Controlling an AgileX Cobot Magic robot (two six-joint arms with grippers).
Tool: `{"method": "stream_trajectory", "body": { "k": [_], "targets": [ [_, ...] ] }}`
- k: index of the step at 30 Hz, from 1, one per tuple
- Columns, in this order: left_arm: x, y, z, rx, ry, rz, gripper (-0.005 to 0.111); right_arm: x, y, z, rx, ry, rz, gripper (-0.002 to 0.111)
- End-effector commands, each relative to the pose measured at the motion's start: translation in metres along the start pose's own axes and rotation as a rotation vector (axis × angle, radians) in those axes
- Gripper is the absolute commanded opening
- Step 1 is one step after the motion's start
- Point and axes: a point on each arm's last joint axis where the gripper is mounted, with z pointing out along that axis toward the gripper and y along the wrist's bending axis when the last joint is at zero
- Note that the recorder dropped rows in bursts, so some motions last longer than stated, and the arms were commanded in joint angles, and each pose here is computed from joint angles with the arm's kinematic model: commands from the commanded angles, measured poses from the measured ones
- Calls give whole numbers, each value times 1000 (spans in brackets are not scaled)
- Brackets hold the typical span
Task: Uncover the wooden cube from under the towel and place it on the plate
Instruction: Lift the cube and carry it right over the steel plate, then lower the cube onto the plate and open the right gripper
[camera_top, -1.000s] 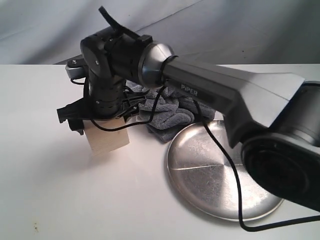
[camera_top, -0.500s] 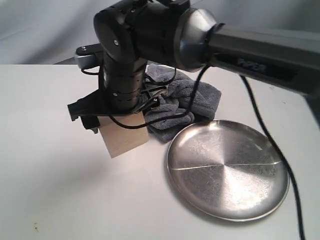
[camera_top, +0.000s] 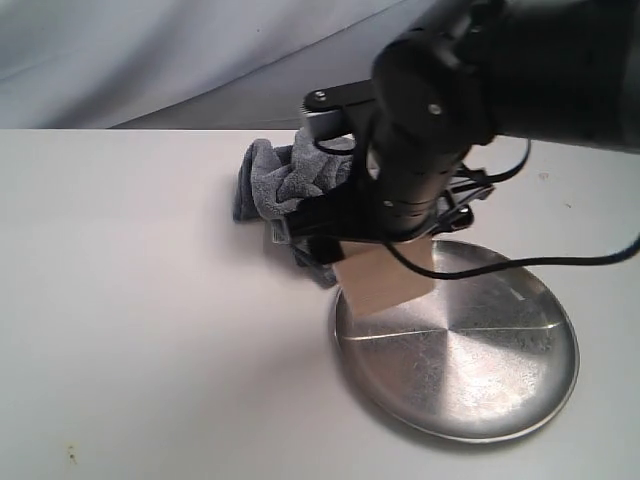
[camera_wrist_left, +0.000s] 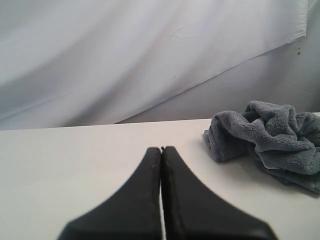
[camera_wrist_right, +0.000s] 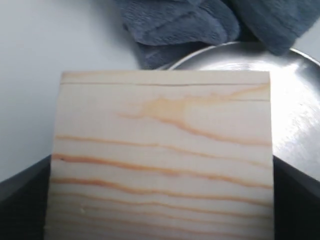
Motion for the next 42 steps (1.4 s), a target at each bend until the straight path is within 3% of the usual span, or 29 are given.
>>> {"method": "stream_trajectory", "body": {
  "k": [1, 9, 14, 30, 42],
  "targets": [
    [1, 0, 0, 5, -3, -4, 0, 11, -35, -9, 15, -50, 75, 0],
    [1, 0, 0, 5, -3, -4, 0, 40, -80, 3, -3, -69, 235, 0],
    [1, 0, 0, 5, -3, -4, 0, 49, -94, 13, -42, -95, 324, 0],
    [1, 0, 0, 5, -3, -4, 0, 44, -97, 20, -94, -209, 320, 0],
    [1, 0, 0, 5, -3, -4, 0, 44, -93, 58, -83, -138, 322, 0]
  ]
}}
